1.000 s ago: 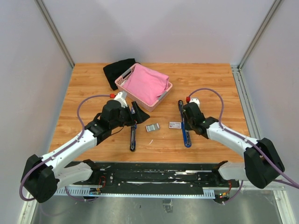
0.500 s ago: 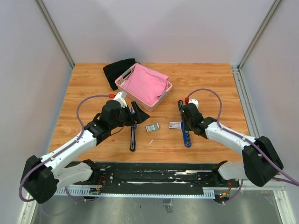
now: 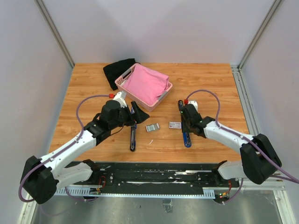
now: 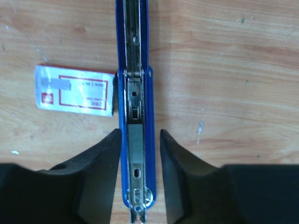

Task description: Load the staples into the stapler

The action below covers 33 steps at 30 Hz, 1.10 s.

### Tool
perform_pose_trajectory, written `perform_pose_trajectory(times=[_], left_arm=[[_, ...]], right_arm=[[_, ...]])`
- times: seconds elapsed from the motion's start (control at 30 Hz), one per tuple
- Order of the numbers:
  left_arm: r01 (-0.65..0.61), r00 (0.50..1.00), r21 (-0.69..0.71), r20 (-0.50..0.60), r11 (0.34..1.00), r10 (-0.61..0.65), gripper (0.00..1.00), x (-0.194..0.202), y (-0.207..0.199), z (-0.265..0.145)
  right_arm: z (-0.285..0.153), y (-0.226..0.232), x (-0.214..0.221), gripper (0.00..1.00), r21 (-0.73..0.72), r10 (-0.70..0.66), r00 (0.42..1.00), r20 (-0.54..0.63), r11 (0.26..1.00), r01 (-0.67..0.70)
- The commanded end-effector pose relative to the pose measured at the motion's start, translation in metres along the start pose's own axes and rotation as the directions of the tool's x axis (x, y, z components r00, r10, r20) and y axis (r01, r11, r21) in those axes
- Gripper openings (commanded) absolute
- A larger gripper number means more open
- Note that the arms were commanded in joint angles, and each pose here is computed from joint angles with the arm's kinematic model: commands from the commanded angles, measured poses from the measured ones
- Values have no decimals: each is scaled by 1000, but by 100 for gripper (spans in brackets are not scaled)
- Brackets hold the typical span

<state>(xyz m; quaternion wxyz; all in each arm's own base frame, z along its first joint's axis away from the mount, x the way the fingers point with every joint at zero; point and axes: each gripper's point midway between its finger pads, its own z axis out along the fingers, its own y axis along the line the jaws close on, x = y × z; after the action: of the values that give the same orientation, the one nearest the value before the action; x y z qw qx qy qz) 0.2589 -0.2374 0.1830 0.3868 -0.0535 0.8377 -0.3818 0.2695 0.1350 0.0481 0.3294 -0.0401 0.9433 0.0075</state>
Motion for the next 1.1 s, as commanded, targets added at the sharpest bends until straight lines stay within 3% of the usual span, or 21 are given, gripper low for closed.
perform_pose_trajectory(times=[0.0,0.17,0.27,0.47,0.63,0.87,1.07], left_arm=[[-7,999,-5,43,1000,7,87,-12,-2,-6],[-12,999,-33,50,999,13,87,-16,2,-8],[0,1000,-76,31,997,2,87,-12,14,-5],[9,998,-215,-66,977,-24,87,11,50,9],[26,994,-245,-97,969,-51,87,23,64,18],[58,988,-264,-120,963,-93,87,28,85,21],[38,987,-277,-140,960,-79,86,24,96,22]], right_arm=[[-16,3,-14,44,0,-18,1000,12,1000,18],[-45,1,-46,46,-10,-38,997,74,999,38],[-64,16,-65,45,-96,-52,994,100,994,61],[-82,46,-79,45,-232,-47,997,56,971,58],[-67,76,-70,41,-280,-63,998,-21,958,55],[-37,119,-50,33,-219,-184,974,-130,964,153],[-13,147,-45,32,-181,-228,962,-150,963,200]])
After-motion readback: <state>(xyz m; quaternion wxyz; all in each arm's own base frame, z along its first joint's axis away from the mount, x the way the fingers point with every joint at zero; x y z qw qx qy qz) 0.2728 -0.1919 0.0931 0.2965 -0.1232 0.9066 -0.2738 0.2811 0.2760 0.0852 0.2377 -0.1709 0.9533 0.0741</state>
